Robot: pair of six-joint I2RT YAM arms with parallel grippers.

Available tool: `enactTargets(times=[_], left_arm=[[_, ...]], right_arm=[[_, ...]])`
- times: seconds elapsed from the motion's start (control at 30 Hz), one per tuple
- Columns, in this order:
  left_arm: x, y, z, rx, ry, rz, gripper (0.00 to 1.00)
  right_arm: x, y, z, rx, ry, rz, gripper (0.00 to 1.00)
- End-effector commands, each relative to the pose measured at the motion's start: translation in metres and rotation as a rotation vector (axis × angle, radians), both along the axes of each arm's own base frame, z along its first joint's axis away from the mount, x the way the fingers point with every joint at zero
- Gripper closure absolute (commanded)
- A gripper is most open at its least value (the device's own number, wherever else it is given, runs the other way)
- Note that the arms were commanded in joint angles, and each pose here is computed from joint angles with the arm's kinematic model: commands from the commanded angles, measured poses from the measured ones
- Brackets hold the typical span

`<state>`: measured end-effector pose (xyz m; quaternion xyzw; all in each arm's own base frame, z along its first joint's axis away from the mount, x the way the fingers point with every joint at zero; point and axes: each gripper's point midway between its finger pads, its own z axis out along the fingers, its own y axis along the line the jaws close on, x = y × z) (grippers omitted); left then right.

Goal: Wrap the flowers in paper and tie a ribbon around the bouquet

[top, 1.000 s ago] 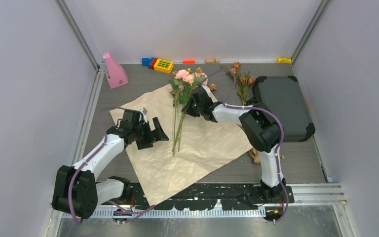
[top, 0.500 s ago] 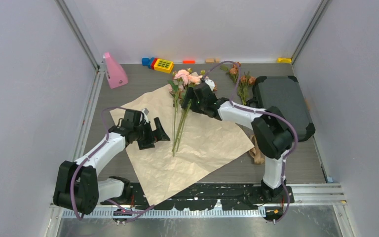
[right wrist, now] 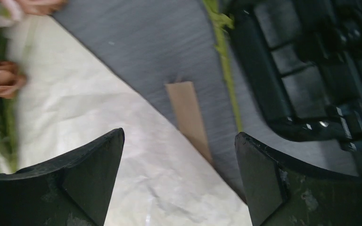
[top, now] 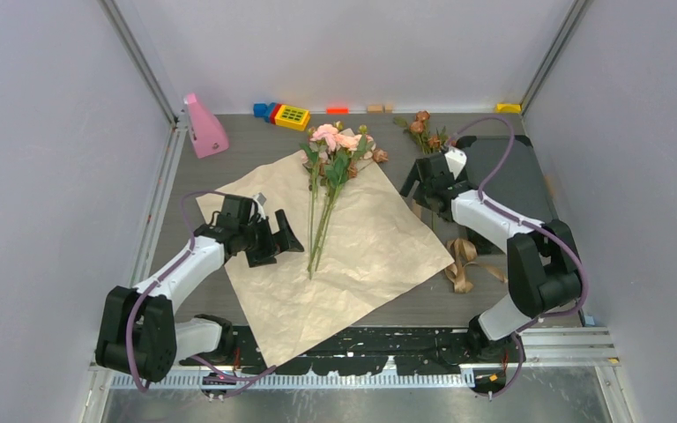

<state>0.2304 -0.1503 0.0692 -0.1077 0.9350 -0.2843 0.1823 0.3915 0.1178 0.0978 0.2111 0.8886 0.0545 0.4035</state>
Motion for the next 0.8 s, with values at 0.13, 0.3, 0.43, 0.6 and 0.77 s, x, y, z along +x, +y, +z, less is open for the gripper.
enactTargets(times=[0.13,0.3,0.43,0.6,0.77], left_arm=[[0.005,-0.003,-0.001,-0.008,-0.018,-0.022,0.0],[0.005,-0.003,-0.003,-0.002,-0.014,-0.022,0.0],[0.005,-0.002,-0.004,0.002,-0.009,-0.021,0.0],[0.005,-0.001,-0.007,0.009,-0.002,-0.019,0.0],[0.005,-0.001,-0.006,0.009,-0.003,-0.019,0.0]], right_arm=[[-0.009,-0.041,-0.033,-0.066,0.095,-0.106,0.14],[0.0,-0.052,-0.058,-0.069,0.142,-0.134,0.33],[0.01,-0.059,-0.069,-0.089,0.151,-0.153,0.42],[0.021,-0.059,-0.079,-0.129,0.166,-0.123,0.56],[0.037,-0.068,-0.08,-0.205,0.157,-0.139,0.57]])
